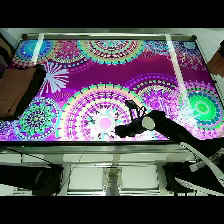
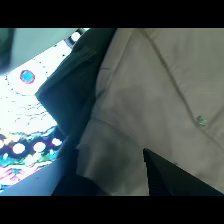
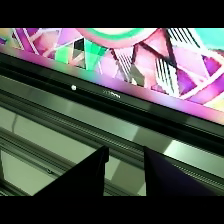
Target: Fold the clothes and pants, and hang the long-sleeved shirts on hangers.
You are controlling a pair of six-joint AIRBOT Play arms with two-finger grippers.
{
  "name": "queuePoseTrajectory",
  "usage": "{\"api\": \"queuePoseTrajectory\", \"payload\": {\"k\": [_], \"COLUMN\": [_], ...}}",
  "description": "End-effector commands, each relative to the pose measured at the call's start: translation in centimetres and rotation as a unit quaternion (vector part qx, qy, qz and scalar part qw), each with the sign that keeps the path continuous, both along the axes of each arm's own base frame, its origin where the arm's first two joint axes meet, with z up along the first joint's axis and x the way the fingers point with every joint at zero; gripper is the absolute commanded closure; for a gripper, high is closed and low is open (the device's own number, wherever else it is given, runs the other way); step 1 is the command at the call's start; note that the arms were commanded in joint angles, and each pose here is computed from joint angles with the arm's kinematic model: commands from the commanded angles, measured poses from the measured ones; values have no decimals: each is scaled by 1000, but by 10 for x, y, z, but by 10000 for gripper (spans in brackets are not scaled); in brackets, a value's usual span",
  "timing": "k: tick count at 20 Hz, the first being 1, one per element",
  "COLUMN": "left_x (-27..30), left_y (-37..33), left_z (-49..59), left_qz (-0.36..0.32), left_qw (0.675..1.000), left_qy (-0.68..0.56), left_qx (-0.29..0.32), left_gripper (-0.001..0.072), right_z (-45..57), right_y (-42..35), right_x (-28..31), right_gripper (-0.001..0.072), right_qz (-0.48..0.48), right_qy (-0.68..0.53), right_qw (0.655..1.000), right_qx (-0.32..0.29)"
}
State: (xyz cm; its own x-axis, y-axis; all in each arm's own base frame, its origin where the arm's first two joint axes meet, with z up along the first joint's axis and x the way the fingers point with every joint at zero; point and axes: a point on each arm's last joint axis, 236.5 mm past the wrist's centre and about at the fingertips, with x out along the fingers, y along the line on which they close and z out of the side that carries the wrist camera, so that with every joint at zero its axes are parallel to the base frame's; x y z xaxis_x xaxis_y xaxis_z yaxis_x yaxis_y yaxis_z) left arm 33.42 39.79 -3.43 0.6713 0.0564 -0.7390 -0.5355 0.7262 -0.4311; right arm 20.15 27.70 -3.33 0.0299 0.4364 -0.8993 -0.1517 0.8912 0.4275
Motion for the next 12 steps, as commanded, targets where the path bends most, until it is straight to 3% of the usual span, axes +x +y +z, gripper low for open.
{"api": "queuePoseTrajectory", "payload": {"k": [1, 5, 6, 7, 8, 10, 11, 12], "left_x": [-11, -11, -9, -7, -5, 0, 3, 6], "left_y": [1, 4, 3, 2, 0, -1, -1, 0], "left_z": [-19, -17, -16, -16, -15, -9, -1, 9], "left_qz": [8, 7, 6, 1, -2, -9, -15, -19], "left_qw": [999, 999, 999, 999, 999, 999, 1000, 1000], "left_qy": [37, 38, 36, 35, 35, 32, 26, 20], "left_qx": [-9, -4, -4, -1, -1, 2, 3, 10], "left_gripper": [234, 236, 296, 423, 475, 491, 543, 667], "right_z": [1, 2, 2, 3, 3, 3, 3, 3], "right_y": [1, 3, 4, 5, 6, 6, 6, 6], "right_x": [0, 3, 5, 8, 8, 8, 8, 8], "right_gripper": [442, 442, 442, 442, 442, 441, 442, 442], "right_qz": [-2, -5, -6, -8, -9, -9, -9, -9], "right_qy": [0, -6, -10, -14, -15, -15, -15, -15], "right_qw": [1000, 1000, 1000, 1000, 1000, 1000, 1000, 1000], "right_qx": [3, 7, 10, 13, 14, 14, 14, 14]}}
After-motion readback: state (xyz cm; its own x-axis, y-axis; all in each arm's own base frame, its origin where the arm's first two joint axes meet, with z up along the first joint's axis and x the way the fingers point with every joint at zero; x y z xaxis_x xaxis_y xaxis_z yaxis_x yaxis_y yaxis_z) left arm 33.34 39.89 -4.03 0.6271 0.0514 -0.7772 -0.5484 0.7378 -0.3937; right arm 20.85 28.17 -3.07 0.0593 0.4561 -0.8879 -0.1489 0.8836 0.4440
